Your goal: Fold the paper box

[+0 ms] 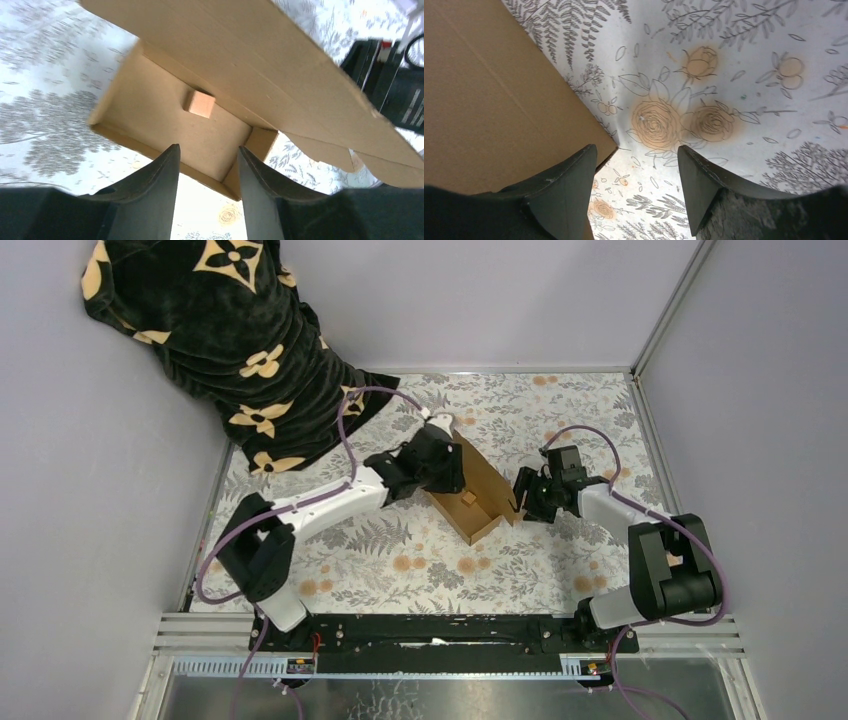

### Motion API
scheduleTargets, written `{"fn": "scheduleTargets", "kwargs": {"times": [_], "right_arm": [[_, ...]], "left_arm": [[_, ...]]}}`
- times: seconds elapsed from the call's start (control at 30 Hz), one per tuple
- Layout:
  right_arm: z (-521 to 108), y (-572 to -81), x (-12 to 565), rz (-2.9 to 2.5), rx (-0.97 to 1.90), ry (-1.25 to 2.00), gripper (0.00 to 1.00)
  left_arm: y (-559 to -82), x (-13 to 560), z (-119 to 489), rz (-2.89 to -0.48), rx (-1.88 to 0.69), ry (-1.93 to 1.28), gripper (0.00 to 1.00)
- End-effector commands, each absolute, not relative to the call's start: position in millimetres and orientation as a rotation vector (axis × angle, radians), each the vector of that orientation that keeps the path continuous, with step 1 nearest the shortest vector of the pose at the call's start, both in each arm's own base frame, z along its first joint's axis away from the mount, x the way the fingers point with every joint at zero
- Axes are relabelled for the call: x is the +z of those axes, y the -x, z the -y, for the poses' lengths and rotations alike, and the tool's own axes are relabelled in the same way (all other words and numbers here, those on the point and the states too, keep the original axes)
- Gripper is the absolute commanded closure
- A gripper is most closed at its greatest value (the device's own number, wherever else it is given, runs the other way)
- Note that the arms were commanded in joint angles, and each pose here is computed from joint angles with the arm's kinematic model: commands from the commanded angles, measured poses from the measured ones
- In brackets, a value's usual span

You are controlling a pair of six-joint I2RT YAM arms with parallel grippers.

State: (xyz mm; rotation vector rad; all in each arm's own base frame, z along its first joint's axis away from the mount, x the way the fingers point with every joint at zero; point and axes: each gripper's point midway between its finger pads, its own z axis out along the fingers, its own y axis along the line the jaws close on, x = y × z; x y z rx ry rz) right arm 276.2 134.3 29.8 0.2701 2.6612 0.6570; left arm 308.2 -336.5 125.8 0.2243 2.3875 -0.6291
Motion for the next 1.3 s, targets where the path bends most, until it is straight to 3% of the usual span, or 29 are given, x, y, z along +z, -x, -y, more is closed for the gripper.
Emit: {"fn": "scheduleTargets", "kwargs": {"times": [0.0,0.17,0.37,0.7,1.27], "right_arm": [[-123.5,-284.8,55.4,-2.609,0.558,-0.211,0.32],[-111.0,-274.1,63.5,-2.608,0.479,-0.204,0.32],[-117.1,-246.1,58.5,-2.628,0.57,-0.237,0.32],[-137.8,-230.5,49.1,-2.65,0.726,-0.281,0.33],[-173.6,-271.8,51.3,-2.629,0.889,-0.294,0.33]], "left_arm": [[-348.7,185.5,296.6,-2.245,-0.597,-0.111,0.47],[-374.9,188.9,236.3,-2.235,-0.496,0.038,0.47],[-391.0,154.3,199.1,-2.279,-0.413,0.154,0.48],[-396.9,105.6,194.5,-2.362,-0.401,0.171,0.49],[-405.5,60.4,198.1,-2.428,-0.379,0.17,0.49]]}}
